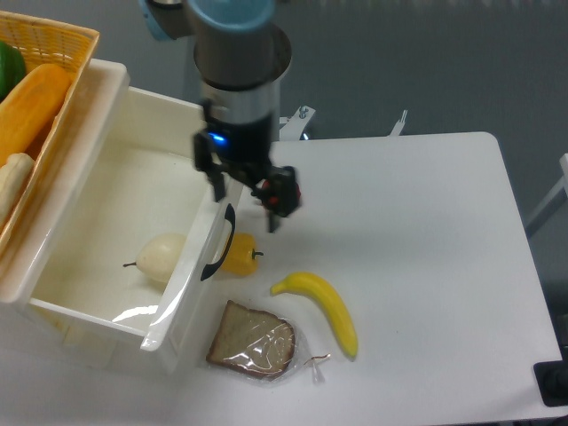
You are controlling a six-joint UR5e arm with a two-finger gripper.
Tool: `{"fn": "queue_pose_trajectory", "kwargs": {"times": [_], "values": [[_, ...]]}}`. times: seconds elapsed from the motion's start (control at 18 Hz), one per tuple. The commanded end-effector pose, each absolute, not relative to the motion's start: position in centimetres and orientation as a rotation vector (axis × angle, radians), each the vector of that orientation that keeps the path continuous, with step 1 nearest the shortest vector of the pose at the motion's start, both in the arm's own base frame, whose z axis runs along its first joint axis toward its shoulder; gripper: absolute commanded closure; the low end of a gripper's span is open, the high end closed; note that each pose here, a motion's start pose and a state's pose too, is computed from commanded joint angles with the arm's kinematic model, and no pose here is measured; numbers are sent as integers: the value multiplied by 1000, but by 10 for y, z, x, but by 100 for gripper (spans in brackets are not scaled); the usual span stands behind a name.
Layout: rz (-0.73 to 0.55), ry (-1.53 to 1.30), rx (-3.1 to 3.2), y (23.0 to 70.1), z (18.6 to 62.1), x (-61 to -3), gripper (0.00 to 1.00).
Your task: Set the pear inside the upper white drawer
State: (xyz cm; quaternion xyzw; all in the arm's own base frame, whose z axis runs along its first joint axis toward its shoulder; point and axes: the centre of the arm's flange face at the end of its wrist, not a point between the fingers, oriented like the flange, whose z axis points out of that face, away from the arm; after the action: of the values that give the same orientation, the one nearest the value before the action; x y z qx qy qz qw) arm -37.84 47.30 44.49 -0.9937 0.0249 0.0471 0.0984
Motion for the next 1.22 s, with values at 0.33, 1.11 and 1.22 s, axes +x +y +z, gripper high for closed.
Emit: {"fn": "queue_pose_trajectory", "kwargs": {"times": [0.33,1.11,1.22], "values": [[55,27,-3009,440,365,-480,0],[30,396,-3169,389,267,-604,0],[28,390,-3165,388,266,-606,0]]}}
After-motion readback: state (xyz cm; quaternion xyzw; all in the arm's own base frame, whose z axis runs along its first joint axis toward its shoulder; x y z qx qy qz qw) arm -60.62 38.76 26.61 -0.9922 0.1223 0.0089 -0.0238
